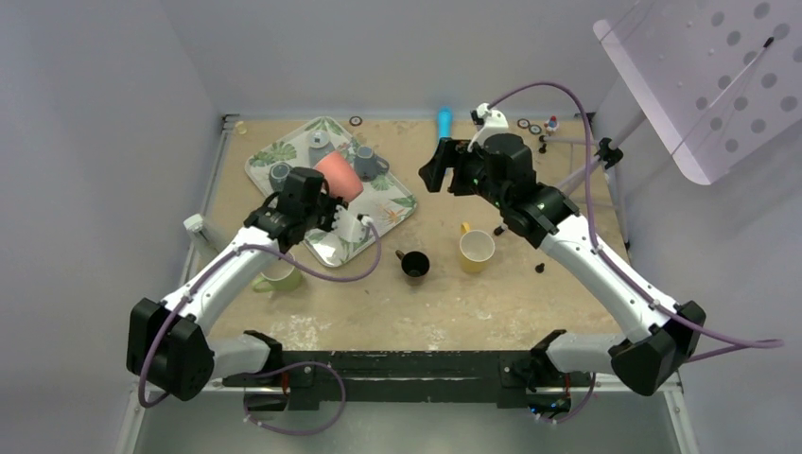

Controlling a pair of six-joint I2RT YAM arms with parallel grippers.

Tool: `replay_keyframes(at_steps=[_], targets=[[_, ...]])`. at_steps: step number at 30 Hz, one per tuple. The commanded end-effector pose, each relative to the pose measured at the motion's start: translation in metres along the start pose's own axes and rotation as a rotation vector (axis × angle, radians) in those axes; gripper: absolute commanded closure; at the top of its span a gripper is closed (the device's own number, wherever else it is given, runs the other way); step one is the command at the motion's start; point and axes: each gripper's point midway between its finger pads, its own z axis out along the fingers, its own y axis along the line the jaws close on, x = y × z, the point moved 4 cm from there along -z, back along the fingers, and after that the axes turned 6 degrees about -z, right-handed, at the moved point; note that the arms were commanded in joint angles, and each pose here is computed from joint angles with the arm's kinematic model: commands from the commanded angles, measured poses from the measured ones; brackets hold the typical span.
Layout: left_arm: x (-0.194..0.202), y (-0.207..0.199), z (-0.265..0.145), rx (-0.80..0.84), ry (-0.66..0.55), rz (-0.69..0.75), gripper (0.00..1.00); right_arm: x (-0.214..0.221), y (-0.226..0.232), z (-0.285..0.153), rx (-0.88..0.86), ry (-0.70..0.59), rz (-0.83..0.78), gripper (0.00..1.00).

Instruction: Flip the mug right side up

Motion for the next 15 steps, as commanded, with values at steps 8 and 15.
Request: replay_keyframes(at_steps=[8, 15], targets=[[-0.038, 0.041, -0.018, -0.385, -0.165, 0.526, 1.0, -0.022, 0.021, 0.036, -0.081, 0.032, -0.085, 0.14], [-0.053, 0.026, -0.001, -0.348, -0.261, 0.641, 1.0, -0.041, 0.046, 0.075, -0.179, 0.081, -0.129, 0.15]])
